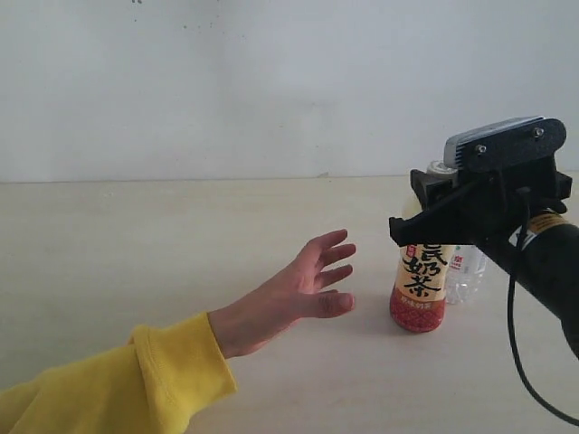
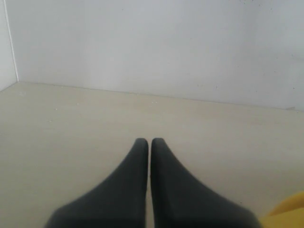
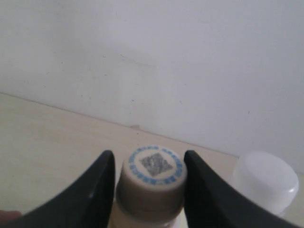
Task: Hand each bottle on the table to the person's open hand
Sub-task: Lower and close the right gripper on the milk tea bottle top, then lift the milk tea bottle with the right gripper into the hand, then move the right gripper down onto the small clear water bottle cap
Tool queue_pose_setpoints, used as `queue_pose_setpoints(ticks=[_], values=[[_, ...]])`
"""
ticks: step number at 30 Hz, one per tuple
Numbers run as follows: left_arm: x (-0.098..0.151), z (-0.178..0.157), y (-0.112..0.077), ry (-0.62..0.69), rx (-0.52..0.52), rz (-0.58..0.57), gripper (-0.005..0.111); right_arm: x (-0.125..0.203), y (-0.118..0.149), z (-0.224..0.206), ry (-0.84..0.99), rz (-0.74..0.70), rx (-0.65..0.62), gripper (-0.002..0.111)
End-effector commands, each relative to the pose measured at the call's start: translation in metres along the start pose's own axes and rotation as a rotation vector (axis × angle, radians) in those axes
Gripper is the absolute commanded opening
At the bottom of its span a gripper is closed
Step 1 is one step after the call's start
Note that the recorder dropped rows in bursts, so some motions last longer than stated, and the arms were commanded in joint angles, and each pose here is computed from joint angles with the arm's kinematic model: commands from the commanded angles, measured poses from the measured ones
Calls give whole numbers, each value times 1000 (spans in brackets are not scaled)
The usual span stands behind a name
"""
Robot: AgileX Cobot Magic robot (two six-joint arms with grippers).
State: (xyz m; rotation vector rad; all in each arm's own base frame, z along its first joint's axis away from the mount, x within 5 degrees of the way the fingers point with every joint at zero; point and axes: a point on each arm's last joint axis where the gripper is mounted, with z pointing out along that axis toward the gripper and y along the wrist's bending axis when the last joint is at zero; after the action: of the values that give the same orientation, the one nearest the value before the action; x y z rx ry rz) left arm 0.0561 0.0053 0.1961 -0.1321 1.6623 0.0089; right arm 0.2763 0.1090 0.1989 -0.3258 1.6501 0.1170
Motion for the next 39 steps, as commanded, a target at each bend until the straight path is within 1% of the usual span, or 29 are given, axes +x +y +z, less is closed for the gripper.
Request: queue_pose_setpoints(ticks=[1,2,6,9,11,16,22,25,26,28,29,31,33,34,35,38,39], values=[[-1,0,0,-6,-2,-2,4,-2,-1,2,-16,-13,4,8],[-1,0,0,-6,-2,-2,4,-4,-1,1,-30,-14,2,0],[-1,0,0,-6,-2,-2,4,-26,3,-11,-45,3,-79,0],[-1,0,0,-6,-2,-2,4,-46,12,-27,-87,54,-225,0],[-1,0,0,-6,-2,-2,4,-53,19,-33,-102,96,-305,0],[-1,0,0,-6,-2,-2,4,-60,46,-40,-147,90,-409,0],[-1,0,0,-6,-2,-2,4,-74,76,-33,-166,58,-468,0],[-1,0,0,-6,-2,-2,4,-78,85,-29,-181,37,-490,0],[-1,0,0,-6,-2,-2,4,-79,86,-28,-184,32,-493,2],[-1,0,0,-6,-2,-2,4,-80,85,-27,-189,31,-490,12],[-1,0,0,-6,-2,-2,4,-81,85,-27,-192,29,-489,21],[-1,0,0,-6,-2,-2,4,-81,82,-28,-185,44,-474,44],[-1,0,0,-6,-2,-2,4,-83,78,-27,-181,54,-433,73],[-1,0,0,-6,-2,-2,4,-83,74,-26,-166,75,-390,80],[-1,0,0,-6,-2,-2,4,-84,69,-26,-149,84,-336,81],[-1,0,0,-6,-2,-2,4,-89,49,-31,-103,54,-153,74],[-1,0,0,-6,-2,-2,4,-92,43,-34,-103,37,-114,74]])
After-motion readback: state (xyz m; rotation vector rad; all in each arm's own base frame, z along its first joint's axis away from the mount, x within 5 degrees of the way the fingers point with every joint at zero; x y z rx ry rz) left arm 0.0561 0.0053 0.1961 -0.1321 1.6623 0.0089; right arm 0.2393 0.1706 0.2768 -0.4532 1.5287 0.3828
